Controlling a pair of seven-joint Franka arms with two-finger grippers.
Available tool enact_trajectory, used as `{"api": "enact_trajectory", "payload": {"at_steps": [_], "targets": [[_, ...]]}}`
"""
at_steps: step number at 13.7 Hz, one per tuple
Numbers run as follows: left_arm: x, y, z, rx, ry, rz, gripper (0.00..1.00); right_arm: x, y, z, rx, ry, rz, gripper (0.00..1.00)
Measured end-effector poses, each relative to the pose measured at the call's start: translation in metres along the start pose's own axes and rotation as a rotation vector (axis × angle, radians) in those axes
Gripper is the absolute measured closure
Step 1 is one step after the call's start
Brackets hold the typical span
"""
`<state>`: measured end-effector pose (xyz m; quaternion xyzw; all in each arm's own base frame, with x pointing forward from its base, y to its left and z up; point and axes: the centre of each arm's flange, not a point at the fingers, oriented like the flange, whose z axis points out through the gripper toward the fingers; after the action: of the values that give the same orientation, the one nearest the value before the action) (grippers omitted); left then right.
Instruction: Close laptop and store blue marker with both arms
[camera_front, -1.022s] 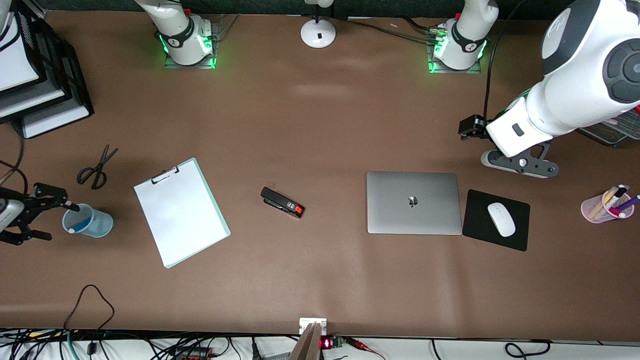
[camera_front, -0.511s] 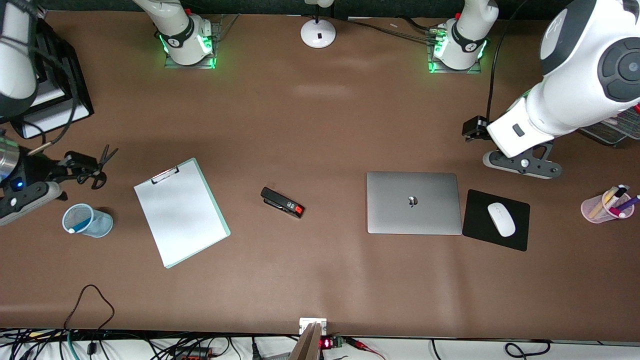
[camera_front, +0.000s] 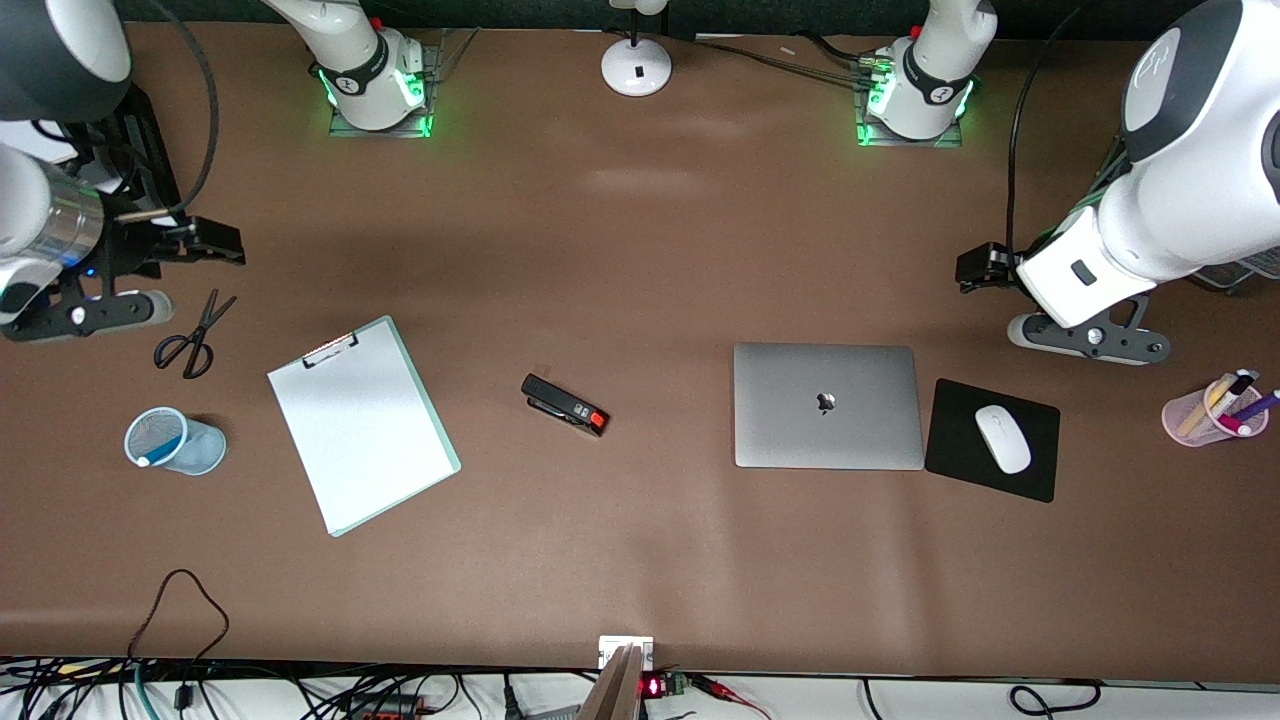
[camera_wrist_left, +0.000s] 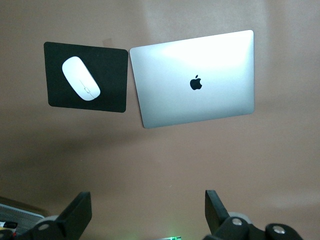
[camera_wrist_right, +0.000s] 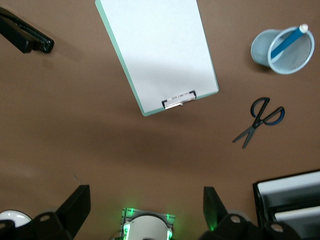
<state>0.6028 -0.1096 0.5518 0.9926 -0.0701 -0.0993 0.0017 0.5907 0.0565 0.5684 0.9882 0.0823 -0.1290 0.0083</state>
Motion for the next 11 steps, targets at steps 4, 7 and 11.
{"api": "enact_trajectory", "payload": {"at_steps": [4, 7, 11], "targets": [[-0.003, -0.005, -0.005, 0.004, 0.049, -0.012, 0.00, -0.026, 0.005, 0.012, -0.010, 0.044, 0.040, 0.00], [-0.022, -0.031, -0.002, 0.010, 0.114, -0.053, 0.00, -0.047, 0.008, 0.025, -0.011, 0.041, 0.051, 0.00], [-0.058, -0.072, -0.003, -0.008, 0.154, -0.045, 0.00, -0.048, 0.015, 0.028, -0.010, 0.065, 0.066, 0.00]]}}
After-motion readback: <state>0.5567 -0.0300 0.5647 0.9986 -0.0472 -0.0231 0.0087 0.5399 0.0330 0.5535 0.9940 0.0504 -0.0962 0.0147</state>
